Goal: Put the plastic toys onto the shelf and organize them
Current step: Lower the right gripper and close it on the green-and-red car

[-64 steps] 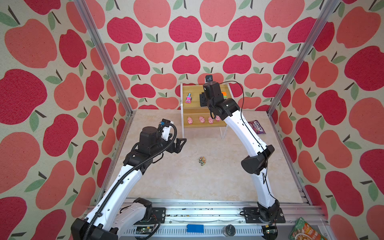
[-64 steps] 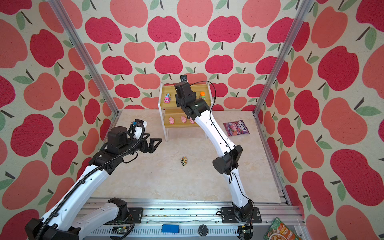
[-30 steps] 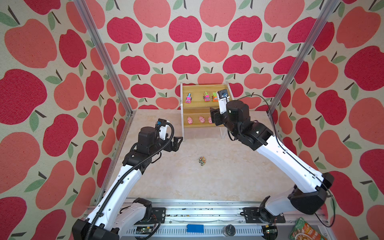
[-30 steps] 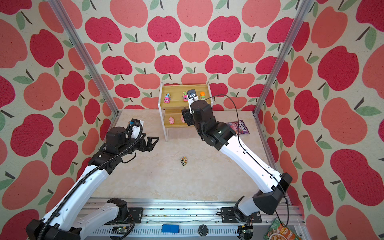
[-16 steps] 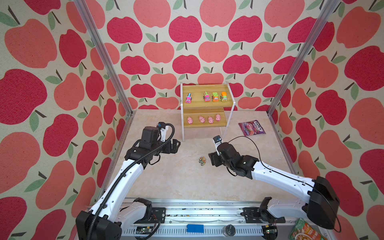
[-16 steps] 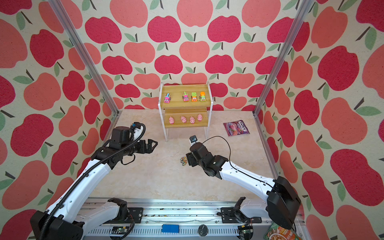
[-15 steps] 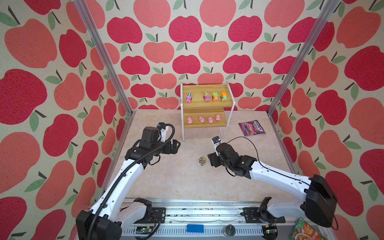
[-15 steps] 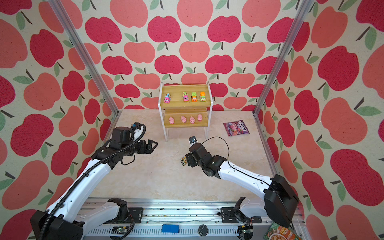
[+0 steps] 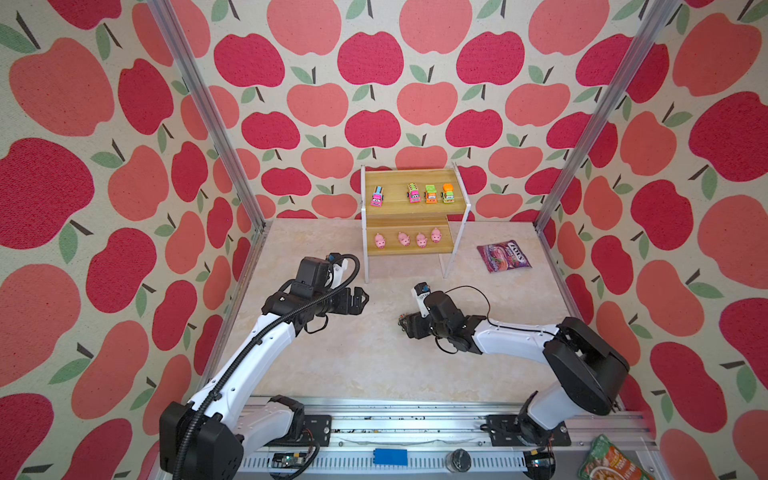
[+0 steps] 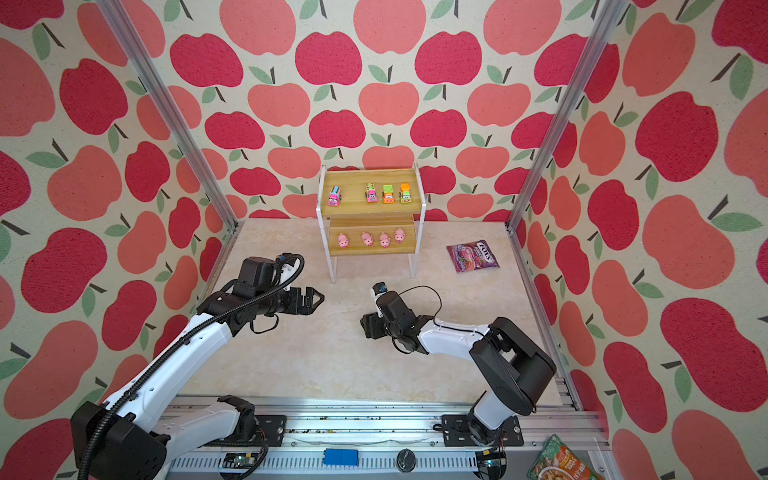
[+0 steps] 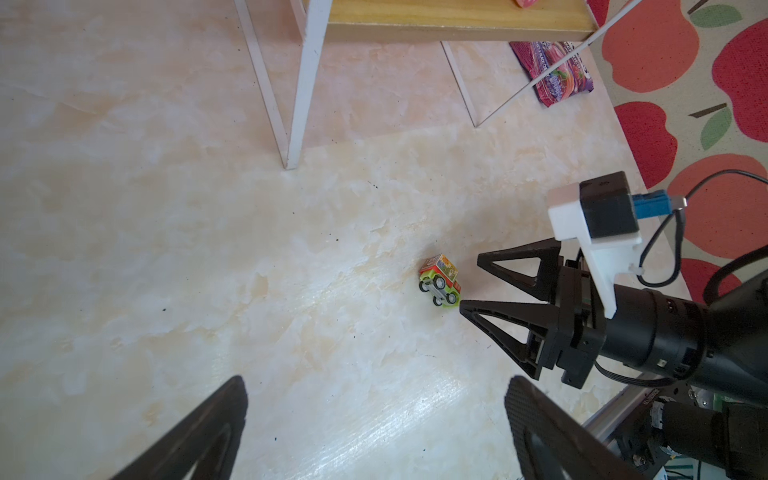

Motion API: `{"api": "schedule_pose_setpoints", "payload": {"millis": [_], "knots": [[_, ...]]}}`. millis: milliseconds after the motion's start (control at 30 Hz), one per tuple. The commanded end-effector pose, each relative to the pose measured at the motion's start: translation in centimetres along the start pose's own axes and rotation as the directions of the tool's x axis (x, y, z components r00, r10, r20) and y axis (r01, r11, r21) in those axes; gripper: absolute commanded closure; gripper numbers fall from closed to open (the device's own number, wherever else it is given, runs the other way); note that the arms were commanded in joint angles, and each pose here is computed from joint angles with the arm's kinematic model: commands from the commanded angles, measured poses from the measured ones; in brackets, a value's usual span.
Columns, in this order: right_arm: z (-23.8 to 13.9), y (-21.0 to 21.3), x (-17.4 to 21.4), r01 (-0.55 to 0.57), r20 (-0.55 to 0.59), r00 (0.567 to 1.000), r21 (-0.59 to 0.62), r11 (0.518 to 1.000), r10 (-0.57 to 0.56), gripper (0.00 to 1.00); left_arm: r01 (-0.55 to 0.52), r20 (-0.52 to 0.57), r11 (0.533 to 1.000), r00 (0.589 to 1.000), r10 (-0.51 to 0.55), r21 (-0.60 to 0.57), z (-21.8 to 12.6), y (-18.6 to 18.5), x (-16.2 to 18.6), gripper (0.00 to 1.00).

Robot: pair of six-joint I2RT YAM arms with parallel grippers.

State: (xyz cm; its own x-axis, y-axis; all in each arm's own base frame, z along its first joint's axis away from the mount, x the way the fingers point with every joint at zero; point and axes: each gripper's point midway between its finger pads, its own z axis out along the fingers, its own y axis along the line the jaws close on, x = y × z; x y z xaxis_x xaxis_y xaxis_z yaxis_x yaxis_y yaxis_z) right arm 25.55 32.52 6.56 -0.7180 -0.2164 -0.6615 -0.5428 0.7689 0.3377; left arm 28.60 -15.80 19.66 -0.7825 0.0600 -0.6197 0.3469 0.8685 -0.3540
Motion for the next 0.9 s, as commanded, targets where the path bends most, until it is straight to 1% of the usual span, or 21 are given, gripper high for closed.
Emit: {"api": "schedule_pose_setpoints", "payload": {"millis": [0,267,433,600,867], "knots": [[0.7,1.0,0.3,-0.007,0.001,1.000,-0.067,0.998,0.007,0.28,0.031,-0.031,0.999,0.999,-0.031,0.013,0.7,-0.2,0.9,0.01],[1.9,-1.1,2.2,0.068,-0.044,0.997,0.053,0.996,-0.066,0.27,0.031,-0.030,0.999,0.999,-0.031,0.021,0.7,-0.8,0.9,0.01],[2.7,-1.1,2.4,0.087,-0.027,0.996,0.062,0.994,-0.085,0.29,0.013,-0.020,1.000,1.000,-0.012,0.021,0.2,-1.0,0.4,0.01],[3.3,-0.9,2.5,0.116,-0.005,0.993,0.086,0.990,-0.116,0.35,-0.003,-0.007,1.000,1.000,0.003,0.014,-0.3,-1.0,-0.4,0.01],[3.4,-1.1,3.0,0.153,-0.003,0.988,0.120,0.981,-0.154,0.46,-0.003,0.015,1.000,1.000,0.003,0.025,-0.9,-1.0,-1.2,0.01]]}}
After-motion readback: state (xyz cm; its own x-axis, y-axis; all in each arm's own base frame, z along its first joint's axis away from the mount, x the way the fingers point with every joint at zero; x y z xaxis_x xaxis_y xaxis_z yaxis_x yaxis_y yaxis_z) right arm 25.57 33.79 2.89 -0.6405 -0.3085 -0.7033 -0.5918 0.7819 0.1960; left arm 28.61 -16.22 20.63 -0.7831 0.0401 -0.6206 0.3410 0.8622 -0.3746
